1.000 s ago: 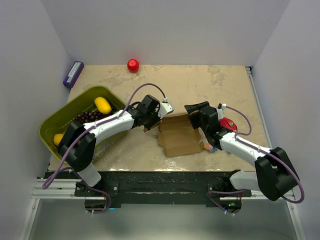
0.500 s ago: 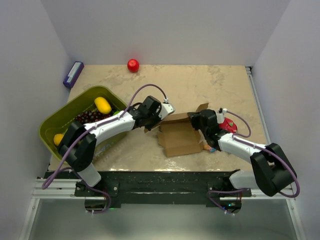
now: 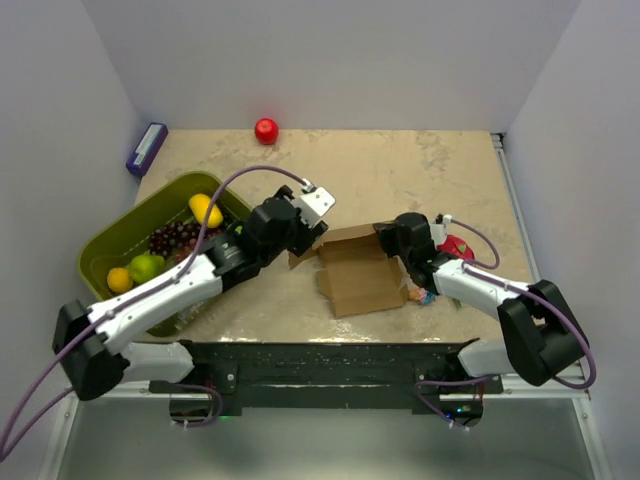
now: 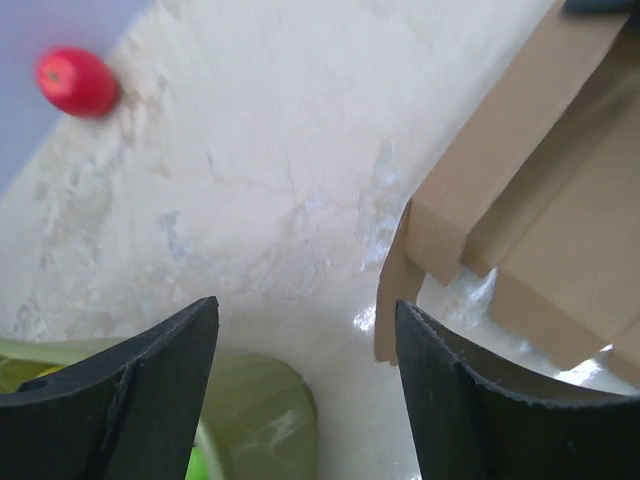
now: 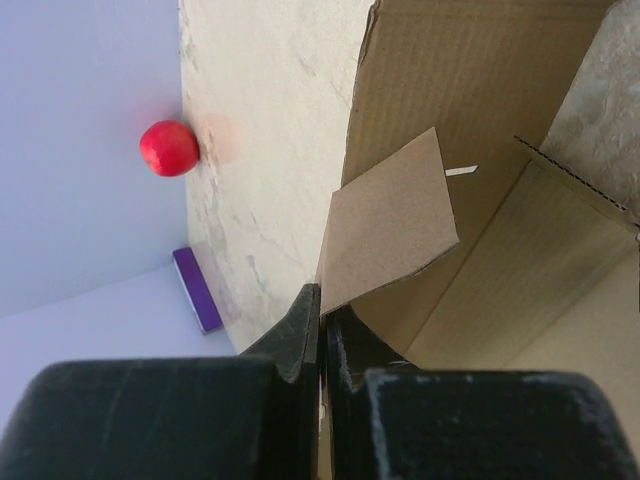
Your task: Fold the paper box
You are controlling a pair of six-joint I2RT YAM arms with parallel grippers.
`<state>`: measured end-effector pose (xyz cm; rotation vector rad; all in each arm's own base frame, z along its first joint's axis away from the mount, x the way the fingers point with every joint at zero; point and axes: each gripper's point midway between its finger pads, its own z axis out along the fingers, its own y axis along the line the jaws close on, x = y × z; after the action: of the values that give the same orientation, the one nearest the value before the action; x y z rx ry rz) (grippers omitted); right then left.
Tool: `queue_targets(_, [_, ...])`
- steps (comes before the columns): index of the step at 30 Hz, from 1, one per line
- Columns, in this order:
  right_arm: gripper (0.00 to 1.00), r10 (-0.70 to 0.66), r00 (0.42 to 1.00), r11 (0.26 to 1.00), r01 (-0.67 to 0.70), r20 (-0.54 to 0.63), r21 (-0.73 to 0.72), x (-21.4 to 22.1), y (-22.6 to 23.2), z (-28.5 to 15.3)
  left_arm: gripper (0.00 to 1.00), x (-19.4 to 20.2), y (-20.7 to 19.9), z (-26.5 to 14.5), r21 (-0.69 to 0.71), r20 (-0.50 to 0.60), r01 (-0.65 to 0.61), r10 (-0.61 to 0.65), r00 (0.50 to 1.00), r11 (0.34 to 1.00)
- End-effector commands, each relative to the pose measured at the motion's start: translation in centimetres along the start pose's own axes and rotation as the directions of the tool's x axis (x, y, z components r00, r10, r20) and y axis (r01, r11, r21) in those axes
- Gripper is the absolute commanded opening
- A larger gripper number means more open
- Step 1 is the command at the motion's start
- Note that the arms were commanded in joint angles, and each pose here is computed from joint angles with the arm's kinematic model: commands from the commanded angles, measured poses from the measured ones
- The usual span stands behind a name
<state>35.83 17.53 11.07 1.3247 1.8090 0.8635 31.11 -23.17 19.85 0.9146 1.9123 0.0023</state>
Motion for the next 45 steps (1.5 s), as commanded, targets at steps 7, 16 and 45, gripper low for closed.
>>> queue_targets(7, [0.0, -0.029, 0.998, 0.997, 0.024, 0.057, 0.078, -1.2, -1.8, -0.2, 0.62, -1.5, -10.6, -2.5, 0.27, 0.1, 0.329, -0.367, 0.925, 0.905])
queue_targets(16, [0.0, -0.026, 0.996, 0.996, 0.019, 0.085, 0.083, -2.0, -2.0, -1.0, 0.54, 2.9, -15.0, -0.2, 0.358, -0.007, 0.439, -0.468, 0.884, 0.824])
queue_targets(45, [0.0, -0.034, 0.993, 0.996, 0.024, 0.11, 0.09, -2.7, -2.8, -1.7, 0.28, 14.8, -16.8, 4.4, 0.167, -0.211, 0.556, -0.521, 0.827, 0.814])
